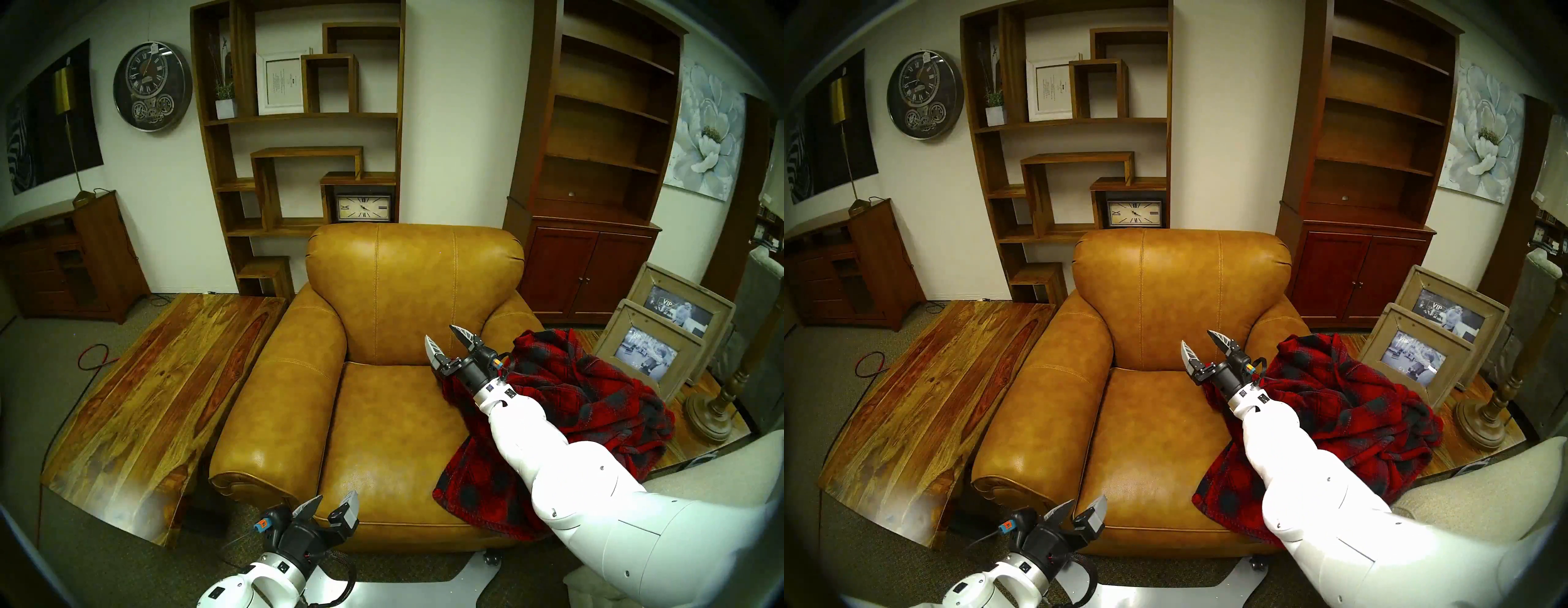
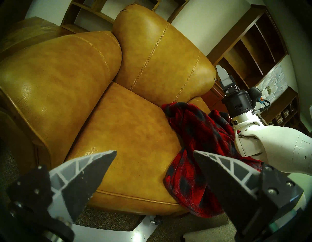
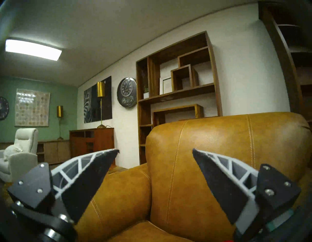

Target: Move the blanket from sofa and drape it over the sofa arm

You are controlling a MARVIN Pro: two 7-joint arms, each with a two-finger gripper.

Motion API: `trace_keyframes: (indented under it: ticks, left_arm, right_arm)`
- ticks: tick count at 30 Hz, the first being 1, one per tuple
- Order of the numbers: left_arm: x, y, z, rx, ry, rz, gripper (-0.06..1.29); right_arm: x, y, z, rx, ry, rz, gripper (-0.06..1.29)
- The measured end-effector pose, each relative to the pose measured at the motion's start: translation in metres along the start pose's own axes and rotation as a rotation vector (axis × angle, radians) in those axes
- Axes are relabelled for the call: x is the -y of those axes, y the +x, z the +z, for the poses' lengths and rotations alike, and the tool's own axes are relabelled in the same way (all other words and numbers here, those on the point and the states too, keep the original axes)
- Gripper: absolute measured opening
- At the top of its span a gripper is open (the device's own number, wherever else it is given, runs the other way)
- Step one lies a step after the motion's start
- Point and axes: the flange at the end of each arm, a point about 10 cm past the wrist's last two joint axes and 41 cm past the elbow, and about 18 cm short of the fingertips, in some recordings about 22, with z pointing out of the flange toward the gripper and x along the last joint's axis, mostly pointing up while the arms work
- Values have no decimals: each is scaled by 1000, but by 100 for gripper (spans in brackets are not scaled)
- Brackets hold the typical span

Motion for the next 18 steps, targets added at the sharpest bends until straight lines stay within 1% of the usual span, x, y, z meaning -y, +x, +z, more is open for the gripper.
trace_keyframes:
  ticks: [5, 10, 12, 15, 17, 18]
  left_arm:
    - [0, 0, 0, 0, 0, 0, 127]
    - [0, 0, 1, 0, 0, 1, 127]
    - [0, 0, 1, 0, 0, 1, 127]
    - [0, 0, 1, 0, 0, 1, 127]
    - [0, 0, 1, 0, 0, 1, 127]
    - [0, 0, 1, 0, 0, 1, 127]
  right_arm:
    - [-4, 1, -5, -18, -31, 31, 123]
    - [-5, 0, -9, -56, -80, 84, 123]
    - [-2, -4, -12, -62, -96, 114, 123]
    - [10, -18, -23, -57, -116, 174, 123]
    - [22, -30, -33, -50, -129, 221, 123]
    - [24, -32, -35, -49, -132, 232, 123]
